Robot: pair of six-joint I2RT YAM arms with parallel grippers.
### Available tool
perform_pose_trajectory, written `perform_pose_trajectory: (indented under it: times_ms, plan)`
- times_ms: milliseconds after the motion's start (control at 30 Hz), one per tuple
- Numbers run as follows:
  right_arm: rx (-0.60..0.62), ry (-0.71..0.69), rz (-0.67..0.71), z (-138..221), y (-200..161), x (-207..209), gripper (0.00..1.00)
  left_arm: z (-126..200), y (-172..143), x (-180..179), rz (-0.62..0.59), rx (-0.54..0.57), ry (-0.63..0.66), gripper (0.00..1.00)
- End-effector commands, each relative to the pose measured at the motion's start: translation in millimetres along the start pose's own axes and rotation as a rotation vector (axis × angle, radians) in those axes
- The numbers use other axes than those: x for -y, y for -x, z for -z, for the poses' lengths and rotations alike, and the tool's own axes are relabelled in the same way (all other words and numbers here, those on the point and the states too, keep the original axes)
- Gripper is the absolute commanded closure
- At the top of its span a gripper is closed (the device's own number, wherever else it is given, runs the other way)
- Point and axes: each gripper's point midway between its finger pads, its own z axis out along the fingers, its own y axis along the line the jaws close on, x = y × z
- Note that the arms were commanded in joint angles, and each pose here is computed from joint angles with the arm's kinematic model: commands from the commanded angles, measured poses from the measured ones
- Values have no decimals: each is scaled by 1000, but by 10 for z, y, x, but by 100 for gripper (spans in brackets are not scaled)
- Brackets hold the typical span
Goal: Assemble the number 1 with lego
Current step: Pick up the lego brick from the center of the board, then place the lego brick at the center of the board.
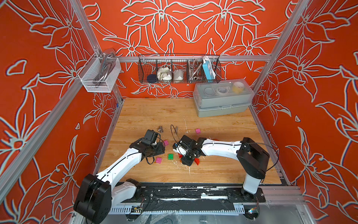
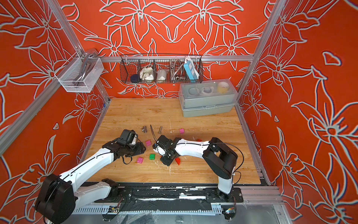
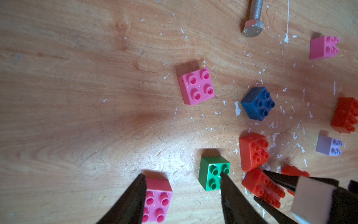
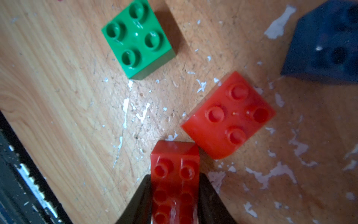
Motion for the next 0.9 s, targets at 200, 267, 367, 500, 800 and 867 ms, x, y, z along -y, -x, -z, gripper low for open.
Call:
perform_pose_trajectory:
  times_ms: [200,267,367,500,800,867]
  plan:
    - [59,-1,-79,459,129,81,66,66,44,51,-22,25,-17,40]
    - [74,-17,-124,599,148,217,66,66,44,50,-22,25,-16,40]
    - [107,-52,-189,756,171,458,66,63,46,53,-23,26,-19,40]
    - [94,-110,-275,766,132,804,66,46,47,65,-25,23,-23,40]
    - [56,-183,-365,490,107,1230,67,44,48,73,-29,22,-27,40]
    - [45,-201,-385,432,91,1293,67,42,50,71,-31,23,-27,40]
